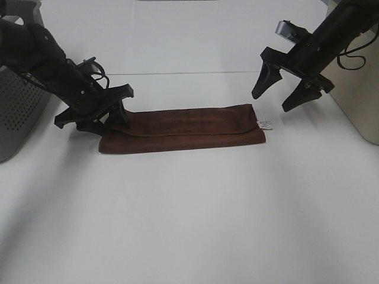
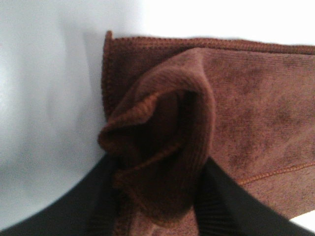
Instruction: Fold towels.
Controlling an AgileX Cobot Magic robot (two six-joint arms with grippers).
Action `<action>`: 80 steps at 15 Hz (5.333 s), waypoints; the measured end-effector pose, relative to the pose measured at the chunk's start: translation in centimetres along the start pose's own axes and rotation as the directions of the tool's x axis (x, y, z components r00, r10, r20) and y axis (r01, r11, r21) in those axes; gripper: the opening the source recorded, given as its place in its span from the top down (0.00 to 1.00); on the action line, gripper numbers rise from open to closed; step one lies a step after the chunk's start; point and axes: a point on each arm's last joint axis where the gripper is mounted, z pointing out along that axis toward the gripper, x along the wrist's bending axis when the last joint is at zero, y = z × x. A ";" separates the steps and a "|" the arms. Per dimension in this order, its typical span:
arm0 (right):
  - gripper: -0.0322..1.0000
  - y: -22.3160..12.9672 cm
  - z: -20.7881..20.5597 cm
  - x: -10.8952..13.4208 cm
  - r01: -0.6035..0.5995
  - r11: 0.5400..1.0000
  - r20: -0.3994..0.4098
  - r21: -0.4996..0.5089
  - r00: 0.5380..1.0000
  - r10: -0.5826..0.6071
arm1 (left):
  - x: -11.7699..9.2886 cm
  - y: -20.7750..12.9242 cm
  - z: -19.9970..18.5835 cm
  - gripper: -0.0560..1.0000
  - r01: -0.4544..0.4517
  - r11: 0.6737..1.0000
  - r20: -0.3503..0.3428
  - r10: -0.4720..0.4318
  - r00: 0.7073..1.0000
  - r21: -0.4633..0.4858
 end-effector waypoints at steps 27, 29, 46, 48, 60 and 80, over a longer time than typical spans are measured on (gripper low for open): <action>0.23 0.0 -0.1 1.3 -0.043 0.999 -0.147 0.006 0.988 0.043 | -13.1 -1.9 -0.6 0.25 0.084 0.996 0.230 -0.083 0.970 0.006; 0.23 0.1 -0.2 1.6 -0.053 0.999 -0.180 0.000 0.982 0.052 | -13.8 -1.6 -1.7 0.20 0.001 0.999 0.261 0.009 0.965 -0.037; 0.23 1.3 12.4 4.5 -0.014 0.999 -0.573 -0.042 0.819 -0.012 | -6.9 4.2 -8.1 0.20 -0.116 0.989 0.107 0.126 0.986 -0.096; 0.23 1.3 12.5 4.3 -0.028 0.999 -0.576 -0.032 0.817 0.004 | -7.0 4.1 -8.5 0.20 -0.137 0.987 0.101 0.146 0.984 -0.089; 0.23 -2.1 -6.2 10.5 0.173 0.980 0.005 -0.099 0.985 -0.173 | -8.8 -0.7 -27.6 0.20 -0.383 0.902 -0.249 0.332 0.910 -0.200; 0.23 -38.7 -8.6 7.2 0.340 0.923 0.301 -0.178 0.912 -0.278 | 6.6 -35.2 -31.2 0.20 -0.494 0.763 -0.275 0.412 0.869 -0.418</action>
